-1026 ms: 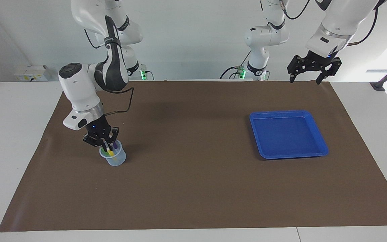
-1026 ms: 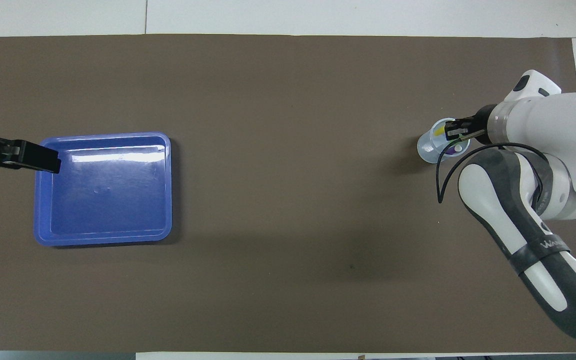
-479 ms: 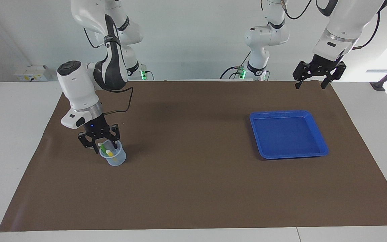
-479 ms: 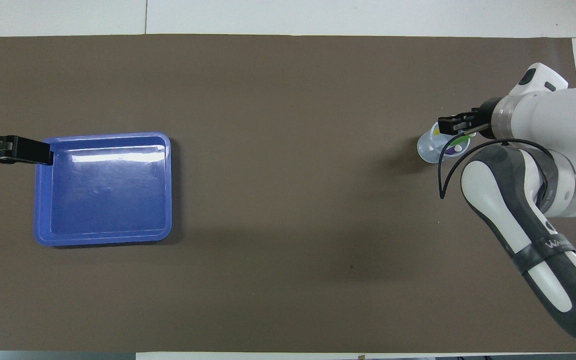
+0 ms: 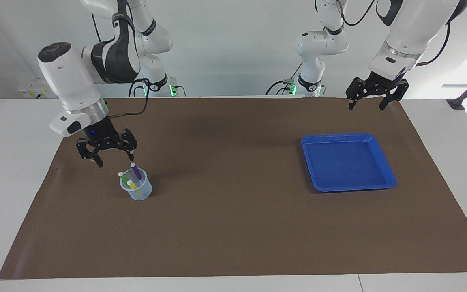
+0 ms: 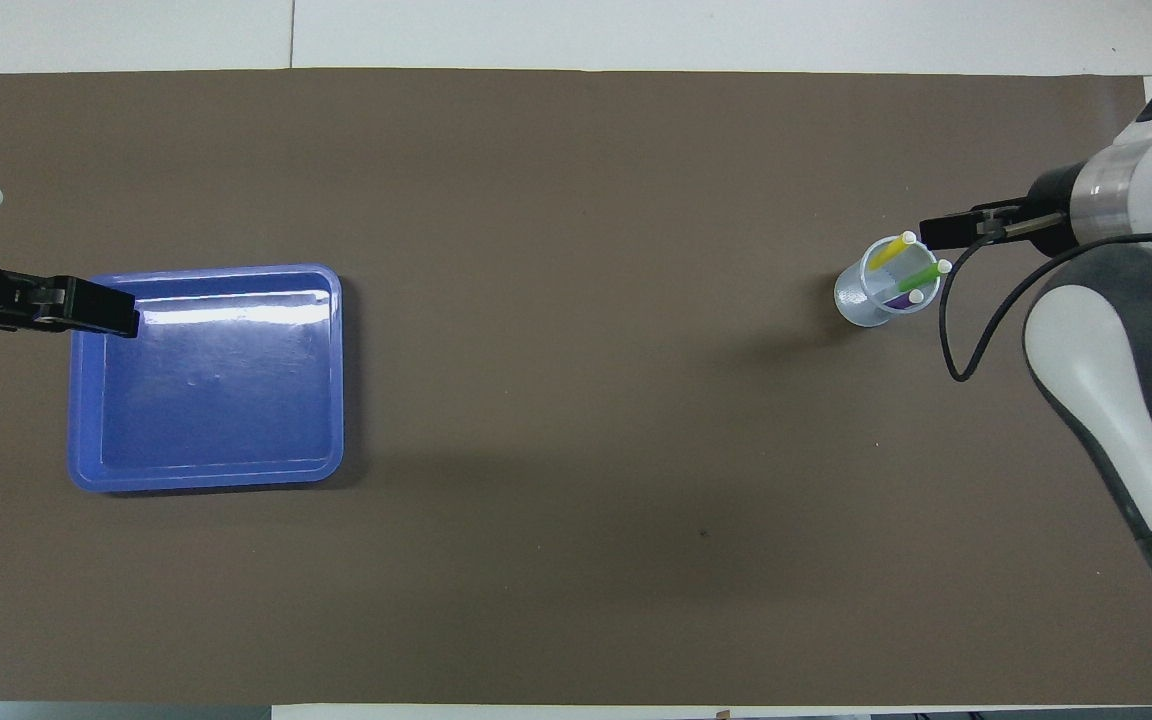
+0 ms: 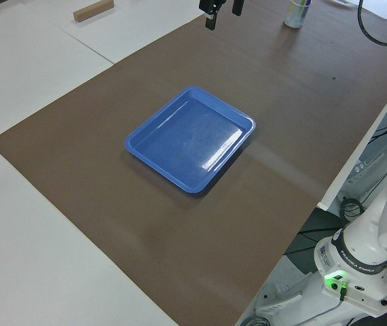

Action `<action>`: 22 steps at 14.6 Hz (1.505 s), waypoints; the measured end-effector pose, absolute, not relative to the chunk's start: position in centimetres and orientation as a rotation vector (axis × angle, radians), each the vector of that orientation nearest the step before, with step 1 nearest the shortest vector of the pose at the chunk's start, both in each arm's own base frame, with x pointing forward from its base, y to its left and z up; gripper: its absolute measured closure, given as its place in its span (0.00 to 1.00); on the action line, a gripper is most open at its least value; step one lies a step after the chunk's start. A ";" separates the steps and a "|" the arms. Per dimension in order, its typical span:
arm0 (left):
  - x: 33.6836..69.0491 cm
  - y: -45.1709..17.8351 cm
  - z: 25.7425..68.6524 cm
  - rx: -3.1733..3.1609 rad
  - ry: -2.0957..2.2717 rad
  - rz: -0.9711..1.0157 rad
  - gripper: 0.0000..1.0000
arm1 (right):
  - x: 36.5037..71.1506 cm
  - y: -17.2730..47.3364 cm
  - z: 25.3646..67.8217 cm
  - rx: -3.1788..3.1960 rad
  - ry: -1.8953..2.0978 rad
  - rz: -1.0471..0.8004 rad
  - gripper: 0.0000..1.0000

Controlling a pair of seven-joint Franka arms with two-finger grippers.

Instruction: Transfer and insert pens with both arms

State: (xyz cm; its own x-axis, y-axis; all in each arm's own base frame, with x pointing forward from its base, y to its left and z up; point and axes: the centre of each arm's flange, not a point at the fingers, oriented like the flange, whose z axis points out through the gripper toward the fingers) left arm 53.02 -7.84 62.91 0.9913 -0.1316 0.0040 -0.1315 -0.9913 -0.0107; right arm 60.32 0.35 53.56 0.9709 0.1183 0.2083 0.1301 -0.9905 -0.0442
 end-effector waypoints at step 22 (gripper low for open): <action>53.1 -7.0 63.0 -3.127 0.180 -0.008 0.00 | 55.7 1.6 62.6 -3.161 0.090 -0.048 0.00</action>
State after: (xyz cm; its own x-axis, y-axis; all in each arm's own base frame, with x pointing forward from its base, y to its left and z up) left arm 53.12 -6.95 62.96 0.9934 -0.1147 0.0044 -0.1146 -0.9934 -0.0100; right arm 55.68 1.56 62.56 0.9979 -0.0567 0.0310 -0.0574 -0.9981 0.0204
